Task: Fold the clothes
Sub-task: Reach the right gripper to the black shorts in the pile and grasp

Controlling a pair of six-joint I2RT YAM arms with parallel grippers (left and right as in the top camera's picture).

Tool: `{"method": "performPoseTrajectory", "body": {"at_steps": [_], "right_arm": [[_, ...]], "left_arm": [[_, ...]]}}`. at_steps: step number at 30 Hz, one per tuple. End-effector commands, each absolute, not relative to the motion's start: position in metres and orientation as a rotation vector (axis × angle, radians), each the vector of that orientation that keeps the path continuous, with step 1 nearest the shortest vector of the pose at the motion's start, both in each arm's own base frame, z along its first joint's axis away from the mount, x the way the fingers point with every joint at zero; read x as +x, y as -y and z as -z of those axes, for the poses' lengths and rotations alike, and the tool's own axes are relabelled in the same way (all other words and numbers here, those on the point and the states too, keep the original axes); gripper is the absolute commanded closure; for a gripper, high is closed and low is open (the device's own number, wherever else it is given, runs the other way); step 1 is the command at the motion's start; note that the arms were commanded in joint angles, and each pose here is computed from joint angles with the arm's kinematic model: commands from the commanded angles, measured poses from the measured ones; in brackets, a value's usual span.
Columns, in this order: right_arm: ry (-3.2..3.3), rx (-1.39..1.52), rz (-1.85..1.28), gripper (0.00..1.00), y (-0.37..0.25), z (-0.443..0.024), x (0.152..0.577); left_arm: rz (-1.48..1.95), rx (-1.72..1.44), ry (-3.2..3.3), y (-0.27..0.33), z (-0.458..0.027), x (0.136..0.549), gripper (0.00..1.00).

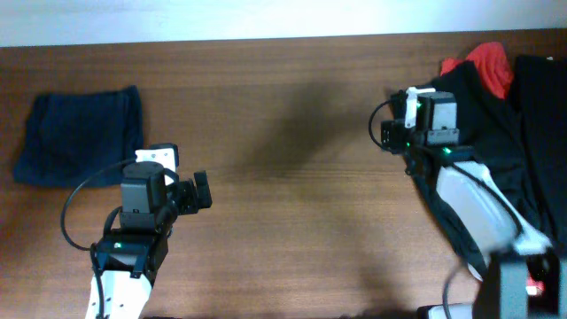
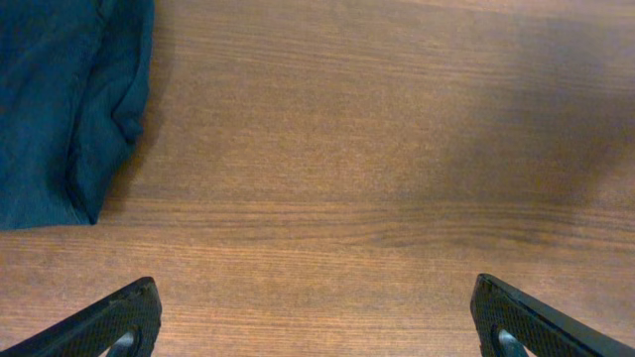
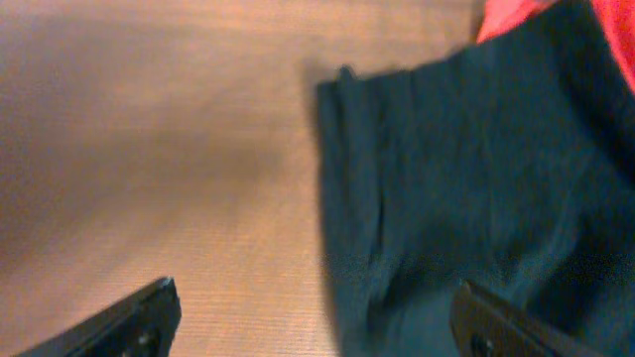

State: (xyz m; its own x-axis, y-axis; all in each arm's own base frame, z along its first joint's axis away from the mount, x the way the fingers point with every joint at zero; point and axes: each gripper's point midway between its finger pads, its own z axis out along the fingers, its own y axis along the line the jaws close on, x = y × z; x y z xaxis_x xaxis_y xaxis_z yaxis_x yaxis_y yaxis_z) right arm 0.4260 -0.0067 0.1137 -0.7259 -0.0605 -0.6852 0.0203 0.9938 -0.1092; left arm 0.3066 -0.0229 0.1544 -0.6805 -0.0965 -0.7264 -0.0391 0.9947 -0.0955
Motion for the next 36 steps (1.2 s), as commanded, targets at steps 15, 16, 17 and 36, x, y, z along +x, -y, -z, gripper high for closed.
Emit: {"method": "performPoseTrajectory", "body": {"at_steps": [15,16,17,36], "right_arm": [[-2.301,0.029,0.183,0.5,0.027,-0.01,0.494],[-2.296,0.029,0.183,0.67,0.028,-0.01,0.495],[-2.268,0.032,0.182,0.92,0.028,-0.017,0.5],[-2.609,0.24,0.04,0.01,0.008,-0.161,0.424]], "left_arm": [[0.11,-0.098,-2.249,0.024,-0.171,0.32,0.01],[0.11,-0.099,-2.249,0.024,-0.171,0.32,0.01],[0.11,-0.098,-2.248,0.024,-0.171,0.32,0.01],[0.103,-0.1,-2.308,0.025,-0.15,0.327,0.01]]}}
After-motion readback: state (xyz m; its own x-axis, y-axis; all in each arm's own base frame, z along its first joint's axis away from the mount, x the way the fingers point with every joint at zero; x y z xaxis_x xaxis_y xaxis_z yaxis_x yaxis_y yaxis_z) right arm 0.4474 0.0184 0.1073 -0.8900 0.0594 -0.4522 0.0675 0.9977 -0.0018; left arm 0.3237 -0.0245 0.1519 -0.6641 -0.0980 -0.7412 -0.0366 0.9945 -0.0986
